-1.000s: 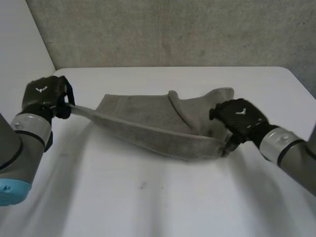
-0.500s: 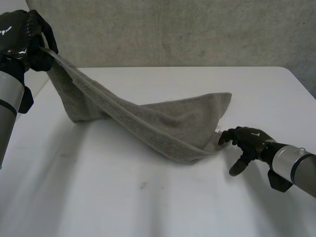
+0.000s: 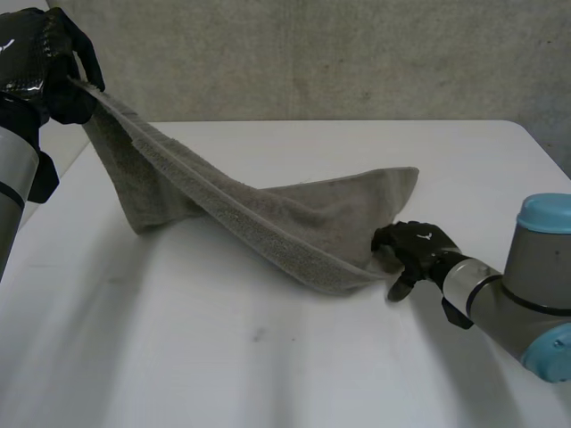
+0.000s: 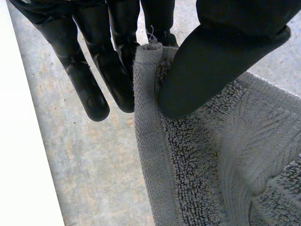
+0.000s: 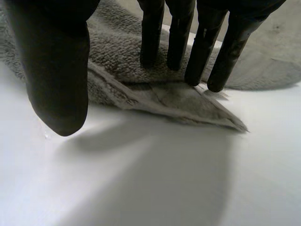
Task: Fold the towel.
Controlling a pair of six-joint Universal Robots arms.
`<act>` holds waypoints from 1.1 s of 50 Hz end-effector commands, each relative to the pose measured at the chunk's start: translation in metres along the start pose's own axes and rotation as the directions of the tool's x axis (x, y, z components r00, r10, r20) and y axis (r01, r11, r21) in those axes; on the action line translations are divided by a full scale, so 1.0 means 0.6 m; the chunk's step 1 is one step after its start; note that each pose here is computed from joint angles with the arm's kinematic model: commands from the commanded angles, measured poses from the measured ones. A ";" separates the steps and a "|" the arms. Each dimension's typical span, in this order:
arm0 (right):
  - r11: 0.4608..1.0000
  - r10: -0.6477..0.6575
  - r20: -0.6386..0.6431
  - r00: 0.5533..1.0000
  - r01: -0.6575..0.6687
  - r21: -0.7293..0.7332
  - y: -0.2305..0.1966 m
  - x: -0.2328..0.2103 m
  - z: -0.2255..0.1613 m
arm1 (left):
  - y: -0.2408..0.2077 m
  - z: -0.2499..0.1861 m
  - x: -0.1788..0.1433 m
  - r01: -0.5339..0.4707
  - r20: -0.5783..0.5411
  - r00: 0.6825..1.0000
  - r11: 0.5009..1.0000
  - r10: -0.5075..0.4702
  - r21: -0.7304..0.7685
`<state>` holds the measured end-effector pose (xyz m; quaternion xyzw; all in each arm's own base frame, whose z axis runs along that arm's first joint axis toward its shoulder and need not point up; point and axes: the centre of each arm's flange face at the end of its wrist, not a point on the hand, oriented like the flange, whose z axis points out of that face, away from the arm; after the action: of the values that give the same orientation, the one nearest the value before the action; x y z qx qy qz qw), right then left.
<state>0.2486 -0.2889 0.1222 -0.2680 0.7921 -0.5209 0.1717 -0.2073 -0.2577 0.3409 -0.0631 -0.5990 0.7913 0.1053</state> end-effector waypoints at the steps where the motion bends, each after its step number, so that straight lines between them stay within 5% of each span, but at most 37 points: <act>1: 1.000 -0.015 0.034 0.999 0.016 -0.010 0.011 -0.022 0.020 | 0.000 0.000 -0.002 0.000 0.004 1.000 1.000 0.000 0.001; 11: 0.999 -0.017 -0.048 0.999 0.018 0.033 -0.007 0.002 0.034 | 0.002 0.001 -0.007 0.014 0.013 1.000 1.000 -0.014 -0.003; 22: 0.950 -0.020 -0.281 0.960 0.105 0.292 -0.155 0.099 -0.045 | 0.004 0.006 -0.018 0.014 0.034 0.999 1.000 -0.014 -0.004; 31: 0.834 -0.269 -0.389 0.881 0.415 0.364 -0.291 0.080 -0.184 | -0.006 0.004 -0.021 0.014 0.038 0.999 1.000 -0.014 0.012; 39: 0.843 -0.393 -0.345 0.852 0.484 0.236 -0.335 0.050 -0.246 | -0.020 -0.004 -0.019 0.013 0.033 0.999 1.000 -0.013 0.007; 47: 0.865 -0.479 -0.231 0.847 0.500 0.042 -0.318 0.065 -0.199 | -0.006 0.001 -0.022 0.006 0.029 1.000 1.000 -0.005 -0.022; 55: 0.849 -0.496 -0.272 0.824 0.527 0.047 -0.327 0.089 -0.108 | 0.088 0.063 -0.022 -0.002 0.009 1.000 0.988 0.003 -0.152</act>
<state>0.2038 -0.2981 0.3411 -0.3972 0.6851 -0.6092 -0.0429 -0.1995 -0.2772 0.3263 -0.0607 -0.6311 0.7670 0.0986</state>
